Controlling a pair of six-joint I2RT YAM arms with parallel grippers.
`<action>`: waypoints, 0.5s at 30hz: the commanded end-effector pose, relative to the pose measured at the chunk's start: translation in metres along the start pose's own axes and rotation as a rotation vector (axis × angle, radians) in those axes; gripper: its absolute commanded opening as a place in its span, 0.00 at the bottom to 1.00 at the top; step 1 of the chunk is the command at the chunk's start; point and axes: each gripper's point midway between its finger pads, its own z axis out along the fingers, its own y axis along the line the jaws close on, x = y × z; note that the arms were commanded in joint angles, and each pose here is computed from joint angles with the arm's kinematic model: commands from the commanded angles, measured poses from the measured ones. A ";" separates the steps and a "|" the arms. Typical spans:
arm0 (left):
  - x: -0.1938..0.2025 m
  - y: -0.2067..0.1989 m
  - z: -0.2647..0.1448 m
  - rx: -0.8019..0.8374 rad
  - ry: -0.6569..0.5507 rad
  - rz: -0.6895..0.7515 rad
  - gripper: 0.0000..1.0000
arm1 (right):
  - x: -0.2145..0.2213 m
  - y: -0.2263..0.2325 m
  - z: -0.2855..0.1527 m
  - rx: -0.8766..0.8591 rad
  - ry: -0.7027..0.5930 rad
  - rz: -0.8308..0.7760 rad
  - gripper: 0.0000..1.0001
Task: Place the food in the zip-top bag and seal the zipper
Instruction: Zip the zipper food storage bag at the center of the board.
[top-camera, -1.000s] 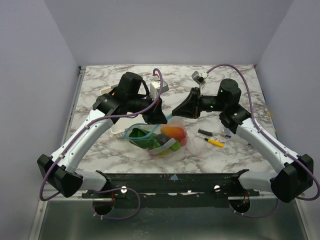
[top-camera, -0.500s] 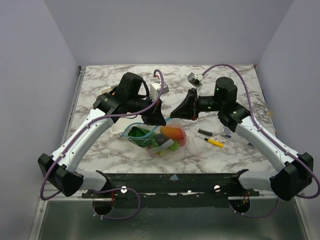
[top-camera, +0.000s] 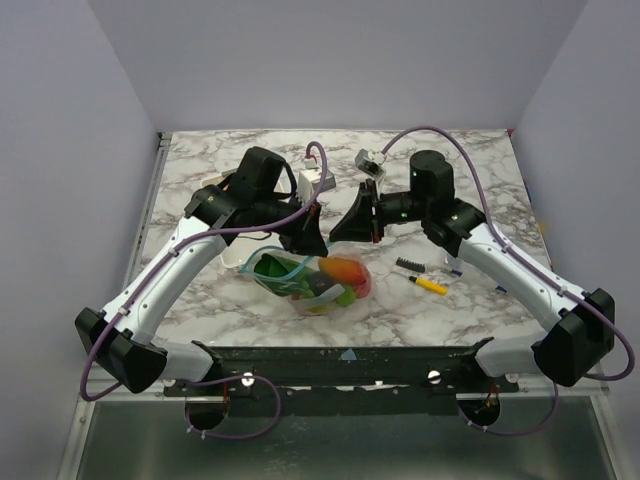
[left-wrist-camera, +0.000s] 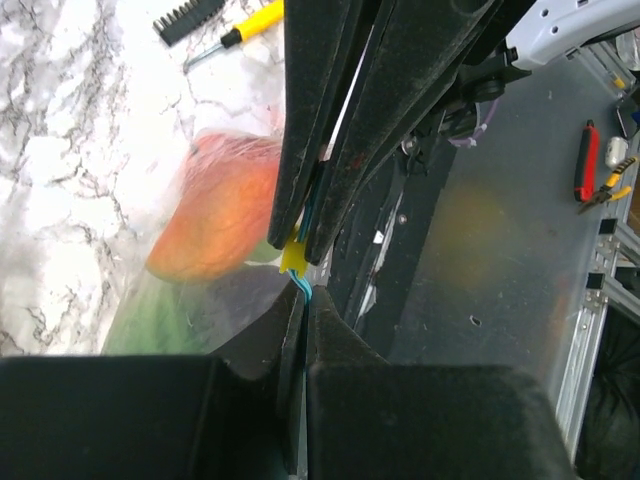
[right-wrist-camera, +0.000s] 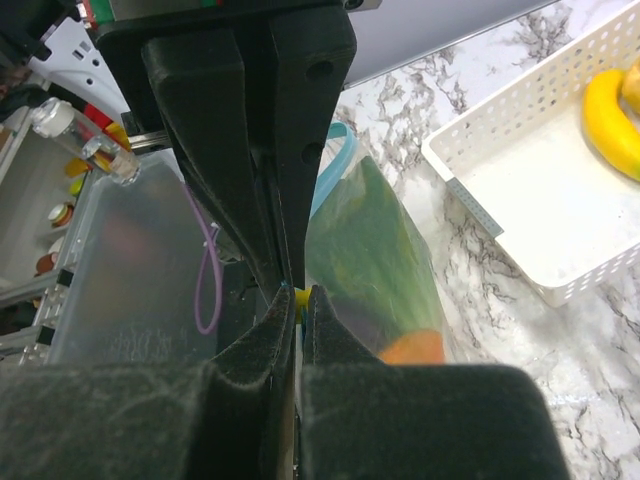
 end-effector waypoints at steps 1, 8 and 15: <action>-0.038 -0.019 -0.010 0.055 -0.123 0.135 0.00 | 0.015 0.015 0.017 -0.077 0.072 0.044 0.02; -0.033 -0.014 -0.008 0.037 -0.112 0.129 0.00 | 0.010 0.016 0.012 -0.019 0.053 0.061 0.14; -0.029 -0.009 -0.006 0.016 -0.099 0.124 0.00 | 0.022 0.006 -0.022 0.228 0.153 -0.007 0.59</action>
